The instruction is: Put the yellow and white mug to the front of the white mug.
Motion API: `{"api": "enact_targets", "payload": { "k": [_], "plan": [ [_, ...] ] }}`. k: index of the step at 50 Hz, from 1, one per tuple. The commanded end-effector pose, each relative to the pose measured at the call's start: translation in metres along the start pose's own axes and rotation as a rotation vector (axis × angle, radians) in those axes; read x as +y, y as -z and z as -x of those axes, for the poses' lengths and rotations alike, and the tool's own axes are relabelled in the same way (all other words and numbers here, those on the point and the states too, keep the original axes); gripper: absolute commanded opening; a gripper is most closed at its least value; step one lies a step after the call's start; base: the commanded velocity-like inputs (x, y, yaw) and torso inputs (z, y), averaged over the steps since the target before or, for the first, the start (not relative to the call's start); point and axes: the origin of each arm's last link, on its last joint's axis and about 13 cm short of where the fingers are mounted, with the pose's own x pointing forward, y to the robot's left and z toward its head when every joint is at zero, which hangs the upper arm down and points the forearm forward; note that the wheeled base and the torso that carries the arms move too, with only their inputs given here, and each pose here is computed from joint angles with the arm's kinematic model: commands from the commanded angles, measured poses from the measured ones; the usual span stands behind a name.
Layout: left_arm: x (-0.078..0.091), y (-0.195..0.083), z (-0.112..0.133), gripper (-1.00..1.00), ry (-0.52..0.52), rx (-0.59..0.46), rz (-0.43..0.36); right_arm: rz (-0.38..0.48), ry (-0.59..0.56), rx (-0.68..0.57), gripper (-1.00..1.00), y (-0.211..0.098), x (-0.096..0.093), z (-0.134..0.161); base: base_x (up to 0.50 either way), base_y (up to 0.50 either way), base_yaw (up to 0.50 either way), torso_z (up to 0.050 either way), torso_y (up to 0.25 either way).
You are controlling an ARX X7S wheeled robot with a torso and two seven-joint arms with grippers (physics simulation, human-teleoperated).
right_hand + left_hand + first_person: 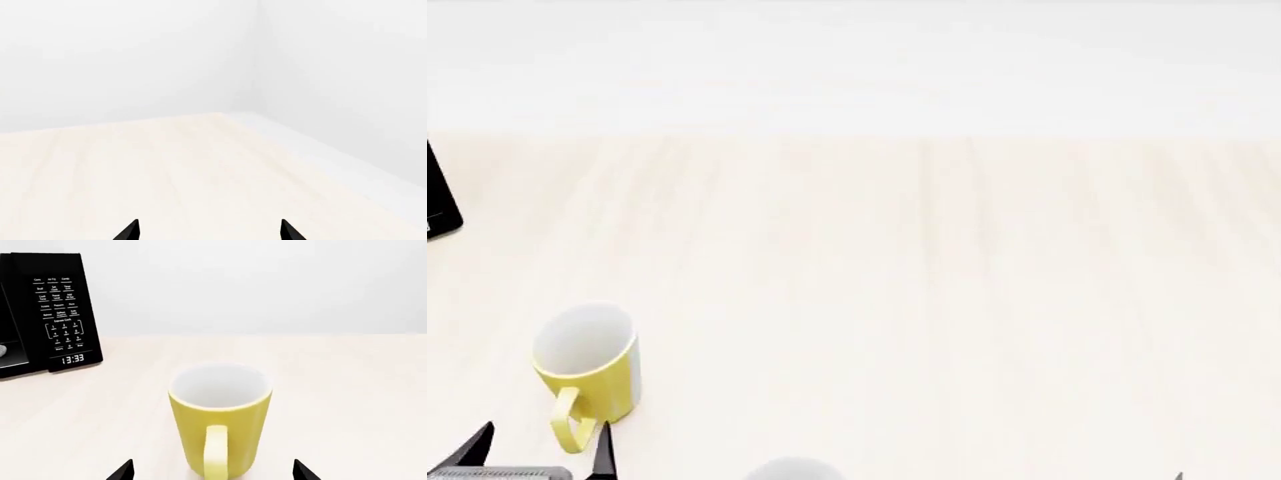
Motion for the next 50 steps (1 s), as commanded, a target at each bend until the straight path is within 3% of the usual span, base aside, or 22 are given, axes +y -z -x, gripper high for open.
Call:
{"api": "enact_targets", "payload": {
  "k": [1, 22, 42, 50],
  "plan": [
    [0.001, 0.009, -0.008, 1.0, -0.036, 0.046, -0.035, 0.007, 0.004, 0.003, 1.0, 0.001, 0.0, 0.0, 0.0, 0.0, 0.0, 0.0, 0.0],
    [-0.002, 0.023, -0.019, 1.0, -0.061, 0.085, -0.112, 0.022, 0.01, 0.015, 1.0, 0.001, 0.0, -0.001, 0.0, 0.0, 0.0, 0.0, 0.0],
    [0.0, 0.022, -0.027, 1.0, -0.079, 0.105, -0.081, 0.027, 0.007, 0.021, 1.0, 0.0, 0.0, 0.0, 0.0, 0.0, 0.0, 0.0, 0.0],
    [0.0, 0.026, -0.033, 1.0, -0.086, 0.118, -0.104, 0.028, 0.007, 0.021, 1.0, 0.0, 0.0, 0.0, 0.0, 0.0, 0.0, 0.0, 0.0]
  ]
}}
